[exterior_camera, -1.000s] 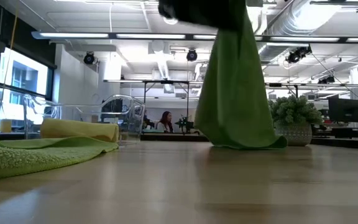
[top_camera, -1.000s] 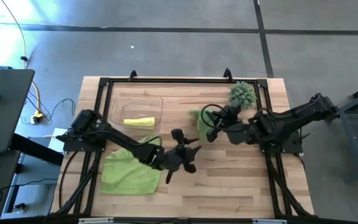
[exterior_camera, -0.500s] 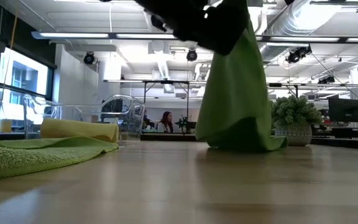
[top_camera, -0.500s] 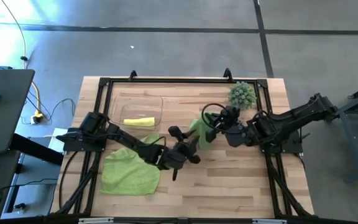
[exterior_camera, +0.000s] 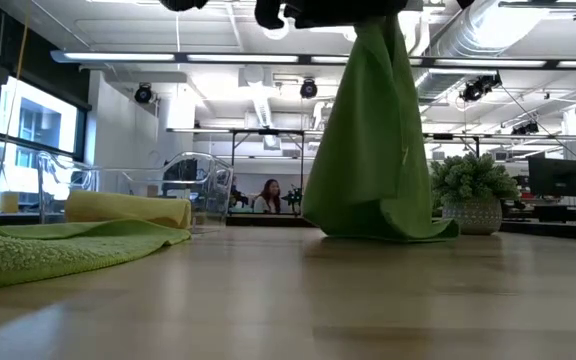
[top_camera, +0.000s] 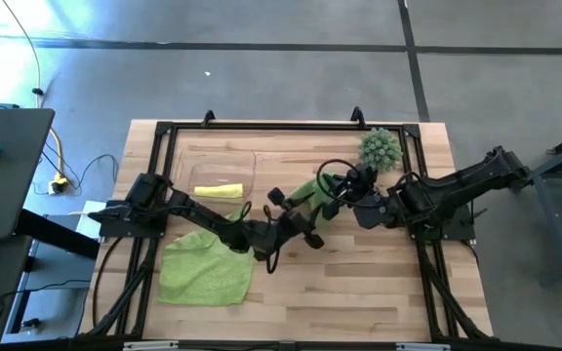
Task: Roll microfiber towels into tight, uniform cylinder then place into a basket
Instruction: Fold the right green towel
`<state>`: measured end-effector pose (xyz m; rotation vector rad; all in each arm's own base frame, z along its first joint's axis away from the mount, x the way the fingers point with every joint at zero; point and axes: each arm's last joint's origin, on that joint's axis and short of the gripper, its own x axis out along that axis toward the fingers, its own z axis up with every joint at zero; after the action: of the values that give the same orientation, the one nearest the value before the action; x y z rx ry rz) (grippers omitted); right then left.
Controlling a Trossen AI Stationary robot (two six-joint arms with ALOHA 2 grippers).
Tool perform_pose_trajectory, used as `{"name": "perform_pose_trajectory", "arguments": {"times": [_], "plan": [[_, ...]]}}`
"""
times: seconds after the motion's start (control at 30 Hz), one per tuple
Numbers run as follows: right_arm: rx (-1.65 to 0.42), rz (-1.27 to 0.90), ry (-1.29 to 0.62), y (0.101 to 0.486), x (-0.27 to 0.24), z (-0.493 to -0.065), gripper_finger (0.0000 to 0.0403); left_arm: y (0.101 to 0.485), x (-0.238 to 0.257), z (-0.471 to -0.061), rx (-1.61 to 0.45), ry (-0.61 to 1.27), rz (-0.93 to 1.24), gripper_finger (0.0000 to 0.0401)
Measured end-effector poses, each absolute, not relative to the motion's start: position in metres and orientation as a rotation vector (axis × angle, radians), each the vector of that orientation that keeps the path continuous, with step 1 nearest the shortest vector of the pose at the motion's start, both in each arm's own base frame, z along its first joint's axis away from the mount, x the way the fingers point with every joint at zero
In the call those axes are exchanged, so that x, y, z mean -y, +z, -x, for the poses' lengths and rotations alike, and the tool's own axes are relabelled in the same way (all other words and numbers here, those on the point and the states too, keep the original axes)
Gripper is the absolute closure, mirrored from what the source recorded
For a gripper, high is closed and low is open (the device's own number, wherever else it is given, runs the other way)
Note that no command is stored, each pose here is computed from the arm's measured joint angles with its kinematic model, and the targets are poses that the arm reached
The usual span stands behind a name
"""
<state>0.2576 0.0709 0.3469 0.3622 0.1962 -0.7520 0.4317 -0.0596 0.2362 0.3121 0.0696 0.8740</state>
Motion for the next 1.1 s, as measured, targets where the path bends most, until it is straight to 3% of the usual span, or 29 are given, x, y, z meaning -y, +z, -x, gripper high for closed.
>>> {"name": "perform_pose_trajectory", "arguments": {"times": [0.3, 0.87, 1.1], "plan": [[-0.203, -0.333, -0.75, 0.347, -0.071, -0.257, 0.0403, 0.237, 0.048, -0.431, -0.083, 0.98, -0.292, 0.0256], [-0.176, -0.292, -0.722, 0.353, -0.073, -0.261, 0.0403, 0.239, 0.04, -0.434, -0.045, 0.893, -0.282, 0.0257], [-0.124, -0.255, -0.692, 0.363, -0.074, -0.265, 0.0403, 0.227, 0.039, -0.435, -0.11, 0.88, -0.239, 0.0285]]}}
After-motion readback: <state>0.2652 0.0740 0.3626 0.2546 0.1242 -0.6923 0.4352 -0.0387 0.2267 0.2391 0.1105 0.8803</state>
